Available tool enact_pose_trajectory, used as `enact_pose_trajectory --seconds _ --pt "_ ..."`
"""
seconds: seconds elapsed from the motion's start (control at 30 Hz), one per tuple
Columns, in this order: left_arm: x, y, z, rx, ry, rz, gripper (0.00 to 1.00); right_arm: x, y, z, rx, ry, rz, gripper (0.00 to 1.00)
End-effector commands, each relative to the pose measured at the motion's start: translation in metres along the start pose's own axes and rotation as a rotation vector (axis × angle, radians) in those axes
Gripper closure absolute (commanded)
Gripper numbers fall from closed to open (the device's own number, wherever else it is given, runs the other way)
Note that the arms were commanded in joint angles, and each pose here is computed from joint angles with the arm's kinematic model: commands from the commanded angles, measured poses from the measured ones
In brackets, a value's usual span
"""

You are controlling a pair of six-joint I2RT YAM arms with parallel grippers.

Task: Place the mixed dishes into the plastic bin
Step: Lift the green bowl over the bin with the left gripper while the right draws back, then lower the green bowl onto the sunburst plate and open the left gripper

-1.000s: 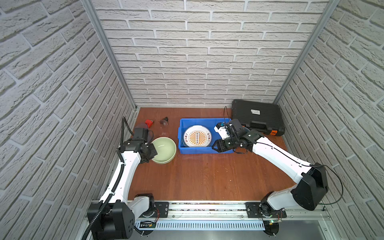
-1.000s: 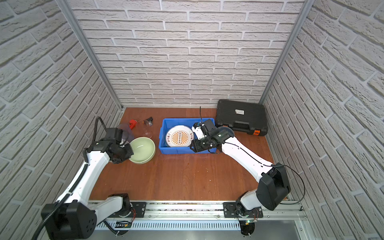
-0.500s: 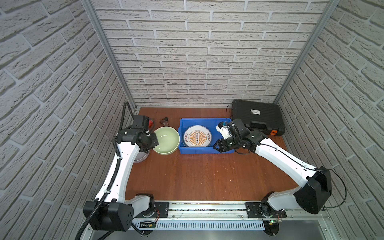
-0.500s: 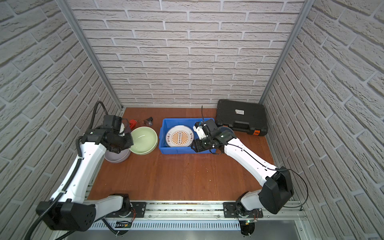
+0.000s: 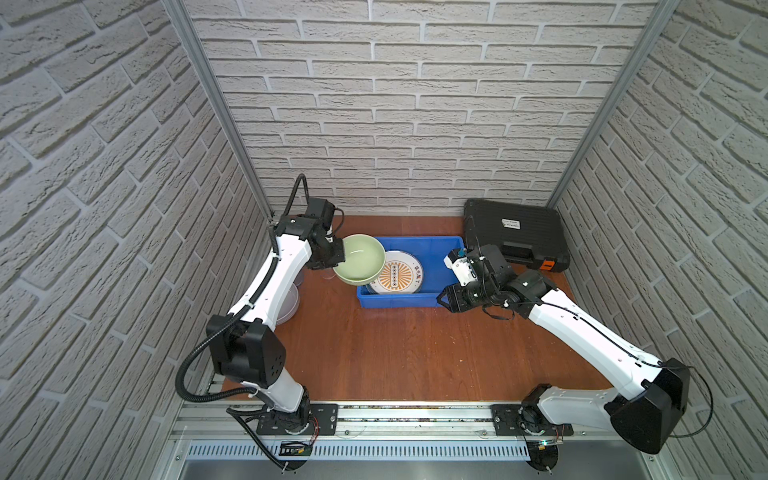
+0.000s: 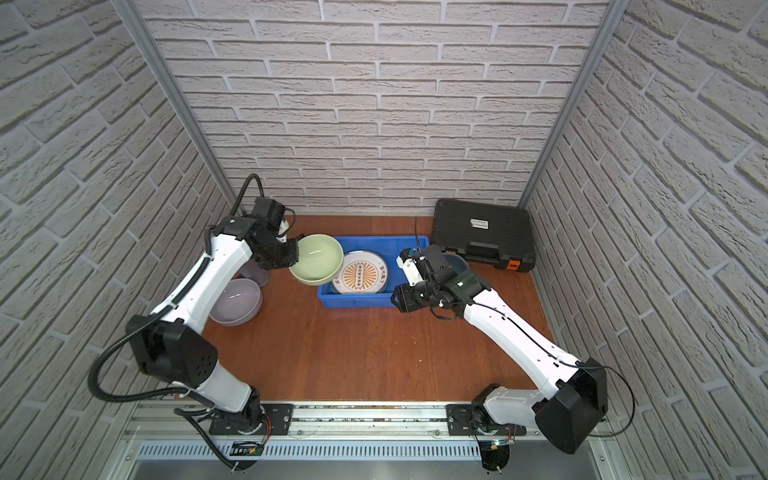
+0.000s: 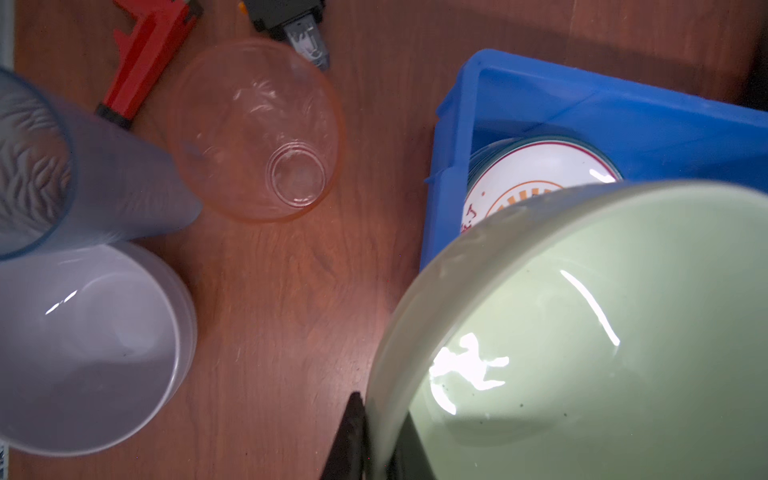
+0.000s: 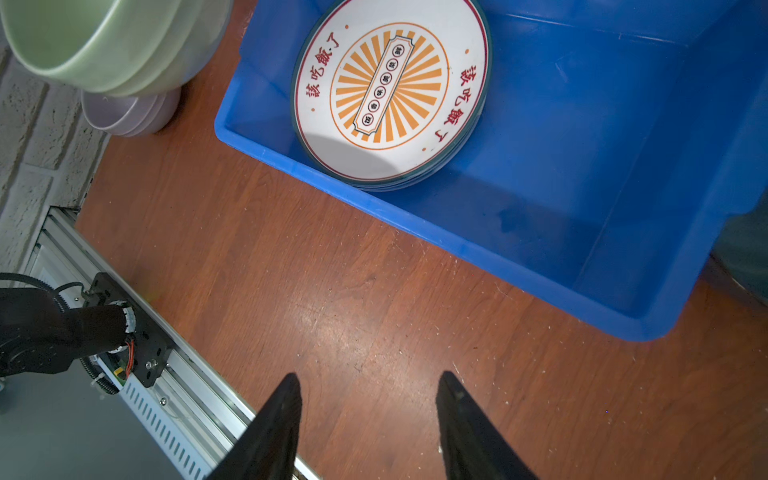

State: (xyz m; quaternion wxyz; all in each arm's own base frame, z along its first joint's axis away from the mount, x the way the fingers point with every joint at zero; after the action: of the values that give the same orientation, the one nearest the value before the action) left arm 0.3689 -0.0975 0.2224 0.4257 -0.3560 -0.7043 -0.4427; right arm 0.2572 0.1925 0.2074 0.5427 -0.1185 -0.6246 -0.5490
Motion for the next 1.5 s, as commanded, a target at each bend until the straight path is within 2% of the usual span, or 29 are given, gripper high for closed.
enact_pose_trajectory --seconds 0.0,0.33,0.57,0.8,1.37,1.47 --pt "0.002 0.027 -0.043 -0.053 -0.122 -0.065 1.0 0.008 -0.009 -0.001 -0.01 -0.017 -0.006 0.45" --pt "-0.059 0.028 -0.101 -0.167 -0.125 0.027 1.0 0.016 -0.031 -0.005 -0.047 -0.041 -0.01 0.43" --pt "-0.089 0.023 -0.119 -0.213 -0.122 0.051 1.0 0.017 -0.042 -0.006 -0.073 -0.044 -0.017 0.43" --pt "-0.113 0.012 -0.121 -0.229 -0.105 0.088 1.0 0.017 -0.053 -0.008 -0.097 -0.049 -0.024 0.43" --pt "-0.131 -0.002 -0.11 -0.243 -0.072 0.125 1.0 0.014 -0.06 -0.01 -0.103 -0.057 -0.016 0.42" --pt "-0.128 -0.003 -0.109 -0.242 -0.074 0.122 0.97 0.013 -0.06 -0.011 -0.101 -0.059 -0.014 0.42"
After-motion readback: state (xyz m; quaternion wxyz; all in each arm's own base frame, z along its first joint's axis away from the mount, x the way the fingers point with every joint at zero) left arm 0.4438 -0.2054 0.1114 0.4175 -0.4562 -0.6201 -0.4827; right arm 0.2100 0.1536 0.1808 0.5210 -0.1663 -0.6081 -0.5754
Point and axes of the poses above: each gripper's point midway between its finger pads, its own x axis back along the fingers, its own z axis along the line the jaws close on, y = z × x, the point moved 1 cm from there along x, back along the fingers, and after that the axes turned 13 degrees about x, right-handed, at the moved point
